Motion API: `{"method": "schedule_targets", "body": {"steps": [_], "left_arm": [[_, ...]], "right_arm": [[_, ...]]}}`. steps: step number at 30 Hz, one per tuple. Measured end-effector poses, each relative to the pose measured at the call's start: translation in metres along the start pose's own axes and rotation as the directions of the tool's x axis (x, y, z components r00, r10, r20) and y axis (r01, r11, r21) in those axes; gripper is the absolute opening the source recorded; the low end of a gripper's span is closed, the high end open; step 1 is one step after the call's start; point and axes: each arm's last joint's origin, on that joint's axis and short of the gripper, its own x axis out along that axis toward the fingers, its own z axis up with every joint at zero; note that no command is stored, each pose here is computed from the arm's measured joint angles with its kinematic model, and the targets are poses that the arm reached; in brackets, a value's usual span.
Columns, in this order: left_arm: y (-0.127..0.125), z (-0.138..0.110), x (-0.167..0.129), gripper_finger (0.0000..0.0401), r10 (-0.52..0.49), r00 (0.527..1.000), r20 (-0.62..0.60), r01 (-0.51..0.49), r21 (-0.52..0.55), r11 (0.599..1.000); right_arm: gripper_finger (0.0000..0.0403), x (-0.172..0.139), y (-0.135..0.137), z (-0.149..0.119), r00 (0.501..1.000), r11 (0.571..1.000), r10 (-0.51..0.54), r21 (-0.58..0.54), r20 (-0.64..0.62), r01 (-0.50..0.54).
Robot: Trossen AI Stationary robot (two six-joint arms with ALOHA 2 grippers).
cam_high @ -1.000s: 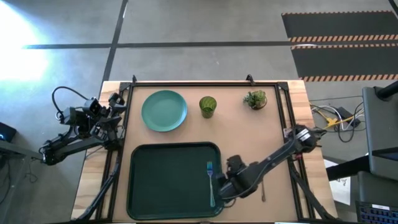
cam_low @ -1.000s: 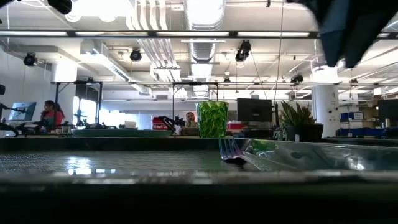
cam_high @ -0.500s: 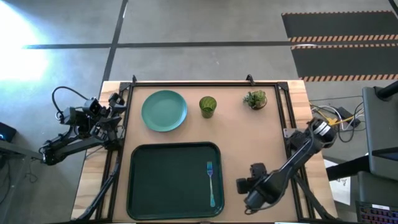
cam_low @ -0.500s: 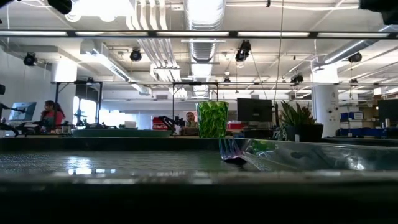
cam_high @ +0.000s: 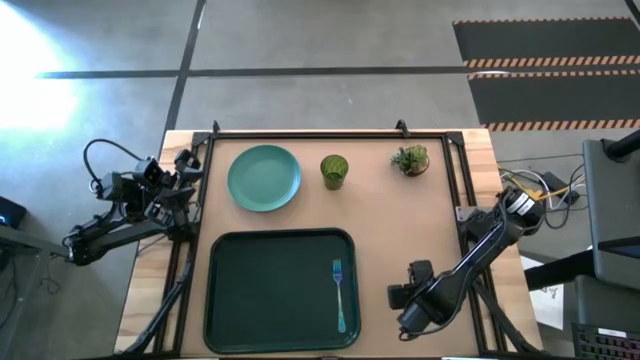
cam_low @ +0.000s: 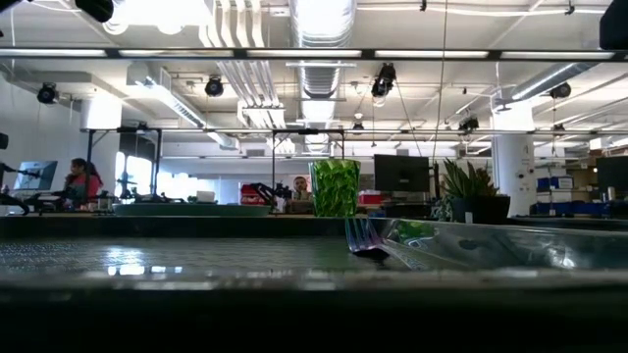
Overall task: Pick and place plate/cup/fork/spoon on tray
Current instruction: Put the spoon on the serving tray
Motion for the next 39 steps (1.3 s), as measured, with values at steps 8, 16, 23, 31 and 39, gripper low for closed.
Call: {"method": "schedule_targets", "body": {"steps": [8, 16, 23, 31, 39], "left_arm": [[0.000, 0.000, 0.000, 0.0191, 0.000, 1.000, 0.000, 0.000, 0.000, 1.000], [0.000, 0.000, 0.000, 0.0191, 0.000, 1.000, -0.001, 0.000, 0.000, 1.000], [0.000, 0.000, 0.000, 0.0191, -0.001, 1.000, -0.001, 0.001, 0.000, 1.000], [0.000, 0.000, 0.000, 0.0191, -0.001, 1.000, -0.001, 0.001, 0.000, 1.000], [0.000, 0.000, 0.000, 0.0191, -0.001, 1.000, -0.001, 0.001, 0.000, 1.000]], "right_arm": [[0.0137, 0.010, -0.005, 0.001, 0.997, 0.998, -0.065, 0.001, -0.046, 0.065], [0.0137, 0.035, -0.004, 0.000, 0.995, 1.000, -0.005, 0.008, -0.097, 0.006], [0.0137, 0.049, -0.015, 0.007, 0.994, 0.998, -0.070, -0.001, -0.083, 0.070], [0.0137, 0.055, -0.020, 0.011, 0.992, 0.999, -0.049, 0.008, -0.115, 0.050], [0.0137, 0.062, -0.021, 0.013, 0.995, 0.999, 0.003, 0.042, -0.096, 0.001]]}}
